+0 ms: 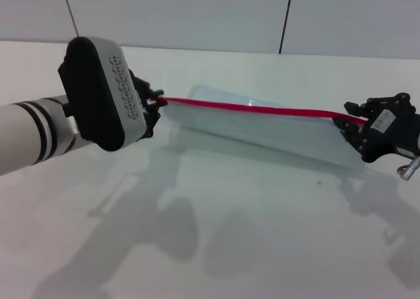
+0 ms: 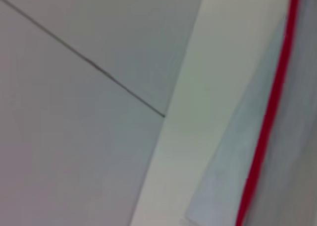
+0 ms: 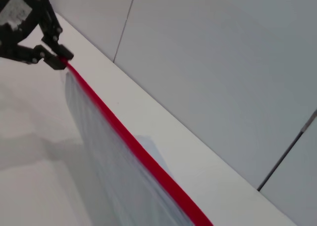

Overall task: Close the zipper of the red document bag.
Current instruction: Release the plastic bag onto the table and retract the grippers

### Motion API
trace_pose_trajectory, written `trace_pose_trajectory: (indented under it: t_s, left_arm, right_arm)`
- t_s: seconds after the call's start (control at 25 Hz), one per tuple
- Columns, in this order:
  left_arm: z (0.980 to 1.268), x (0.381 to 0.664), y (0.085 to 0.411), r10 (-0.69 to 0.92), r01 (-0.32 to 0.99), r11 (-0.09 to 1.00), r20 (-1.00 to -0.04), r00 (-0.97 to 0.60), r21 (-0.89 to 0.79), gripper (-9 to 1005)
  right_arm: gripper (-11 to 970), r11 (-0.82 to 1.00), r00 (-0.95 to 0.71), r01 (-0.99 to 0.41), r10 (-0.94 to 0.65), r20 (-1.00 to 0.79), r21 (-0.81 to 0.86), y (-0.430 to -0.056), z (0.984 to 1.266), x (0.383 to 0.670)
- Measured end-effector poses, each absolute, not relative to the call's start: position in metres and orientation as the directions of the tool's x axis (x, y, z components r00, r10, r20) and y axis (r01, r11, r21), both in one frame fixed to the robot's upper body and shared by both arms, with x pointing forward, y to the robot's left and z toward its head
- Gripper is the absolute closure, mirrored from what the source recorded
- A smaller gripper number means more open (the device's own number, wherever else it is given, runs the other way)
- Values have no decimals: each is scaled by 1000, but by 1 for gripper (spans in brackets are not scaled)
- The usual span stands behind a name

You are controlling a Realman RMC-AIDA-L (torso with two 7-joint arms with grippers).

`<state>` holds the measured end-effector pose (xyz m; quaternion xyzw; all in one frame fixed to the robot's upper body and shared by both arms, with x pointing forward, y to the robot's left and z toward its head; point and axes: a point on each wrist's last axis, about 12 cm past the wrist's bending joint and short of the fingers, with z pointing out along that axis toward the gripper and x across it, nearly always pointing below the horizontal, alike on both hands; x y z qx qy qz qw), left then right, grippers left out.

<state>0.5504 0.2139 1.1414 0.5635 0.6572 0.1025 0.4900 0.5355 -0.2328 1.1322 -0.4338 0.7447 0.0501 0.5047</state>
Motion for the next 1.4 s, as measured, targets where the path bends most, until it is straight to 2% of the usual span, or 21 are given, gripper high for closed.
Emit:
trace_pose_trajectory:
  t_s: [0.28, 0.32, 0.48, 0.6, 0.8, 1.04, 1.2, 1.28, 1.4]
  left_arm:
    - [1146, 558, 213, 811, 601, 419, -579, 90, 681, 802]
    - [1147, 559, 212, 804, 589, 433, -588, 89, 682, 798]
    - [1153, 561, 210, 768, 553, 489, -633, 94, 675, 643]
    - [1159, 561, 213, 712, 504, 570, -696, 89, 648, 538]
    - [1168, 558, 217, 593, 415, 710, -801, 83, 569, 402]
    - [1184, 553, 219, 434, 275, 852, -895, 109, 446, 409]
    - [1184, 548, 218, 331, 127, 929, -933, 140, 348, 411]
    - [1178, 544, 217, 298, 47, 950, -939, 168, 310, 411]
    - [1161, 538, 209, 274, -5, 960, -942, 195, 279, 410]
  right_arm:
    - [774, 631, -129, -688, -592, -796, -358, -235, 1129, 539]
    - [727, 631, -129, -688, -592, -796, -358, -235, 1129, 539]
    - [538, 632, -126, -687, -590, -797, -359, -235, 1130, 538]
    - [324, 644, -123, -680, -572, -811, -350, -234, 1133, 538]
    - [326, 696, -108, -632, -513, -852, -340, -232, 1139, 540]
    - [328, 787, -49, -503, -440, -897, -358, -217, 1145, 544]
    - [330, 865, 8, -334, -396, -918, -376, -206, 1147, 544]
    - [331, 907, 33, -211, -367, -930, -365, -204, 1144, 543]
    - [332, 946, 58, -60, -316, -947, -319, -206, 1132, 540]
